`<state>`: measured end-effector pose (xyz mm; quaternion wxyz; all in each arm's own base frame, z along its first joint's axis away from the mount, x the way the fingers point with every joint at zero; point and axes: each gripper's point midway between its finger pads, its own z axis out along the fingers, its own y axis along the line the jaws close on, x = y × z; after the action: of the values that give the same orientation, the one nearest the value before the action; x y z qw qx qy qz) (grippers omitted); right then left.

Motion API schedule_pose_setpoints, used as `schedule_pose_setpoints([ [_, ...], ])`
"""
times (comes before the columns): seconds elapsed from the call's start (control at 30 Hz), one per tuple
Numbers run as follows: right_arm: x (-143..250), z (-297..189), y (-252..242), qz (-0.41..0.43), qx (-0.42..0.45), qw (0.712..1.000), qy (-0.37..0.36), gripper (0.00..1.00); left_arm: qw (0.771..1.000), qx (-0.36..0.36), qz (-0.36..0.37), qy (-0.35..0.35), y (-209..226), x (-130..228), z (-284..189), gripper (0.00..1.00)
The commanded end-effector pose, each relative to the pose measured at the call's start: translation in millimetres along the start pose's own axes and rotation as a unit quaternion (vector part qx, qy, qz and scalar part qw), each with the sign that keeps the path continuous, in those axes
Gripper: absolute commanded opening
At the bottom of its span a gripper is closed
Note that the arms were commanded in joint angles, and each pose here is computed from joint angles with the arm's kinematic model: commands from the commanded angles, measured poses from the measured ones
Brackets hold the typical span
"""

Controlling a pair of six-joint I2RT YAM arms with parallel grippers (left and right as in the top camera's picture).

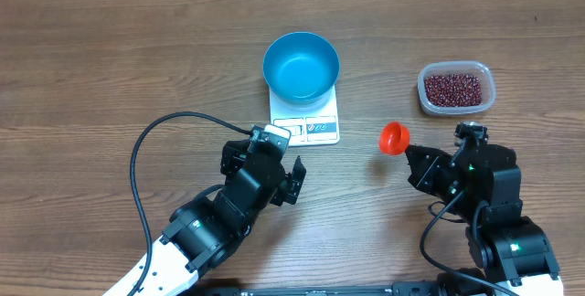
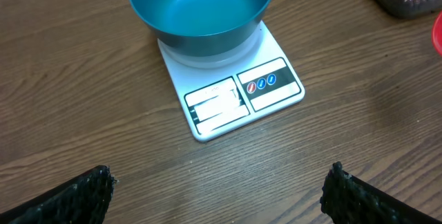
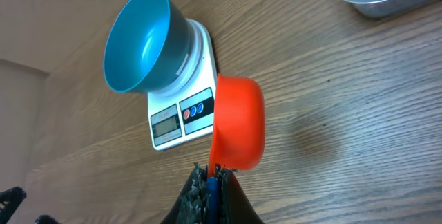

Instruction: Scoop item into bowl and weigh 150g on scale

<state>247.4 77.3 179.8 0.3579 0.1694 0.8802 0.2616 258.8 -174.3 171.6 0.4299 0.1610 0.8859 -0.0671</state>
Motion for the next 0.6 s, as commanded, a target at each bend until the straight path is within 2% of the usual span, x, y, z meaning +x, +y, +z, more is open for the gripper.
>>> schedule_pose_setpoints([
  [0.0, -12.8, -6.2, 5.3, -0.004, 0.001, 1.0, -0.024, 0.04, 1.0, 0.005, -0.005, 0.001, -2.2, 2.0, -0.5, 1.0],
  [0.27, -15.6, -6.4, 1.6, -0.005, 0.012, 0.999, -0.032, 0.04, 1.0, 0.004, -0.005, 0.001, -2.1, 2.4, -0.5, 1.0],
  [0.57, -34.7, -13.4, -12.1, -0.036, 0.065, 0.994, -0.077, 0.04, 1.0, 0.004, -0.005, 0.001, -2.1, 2.4, -0.5, 1.0],
])
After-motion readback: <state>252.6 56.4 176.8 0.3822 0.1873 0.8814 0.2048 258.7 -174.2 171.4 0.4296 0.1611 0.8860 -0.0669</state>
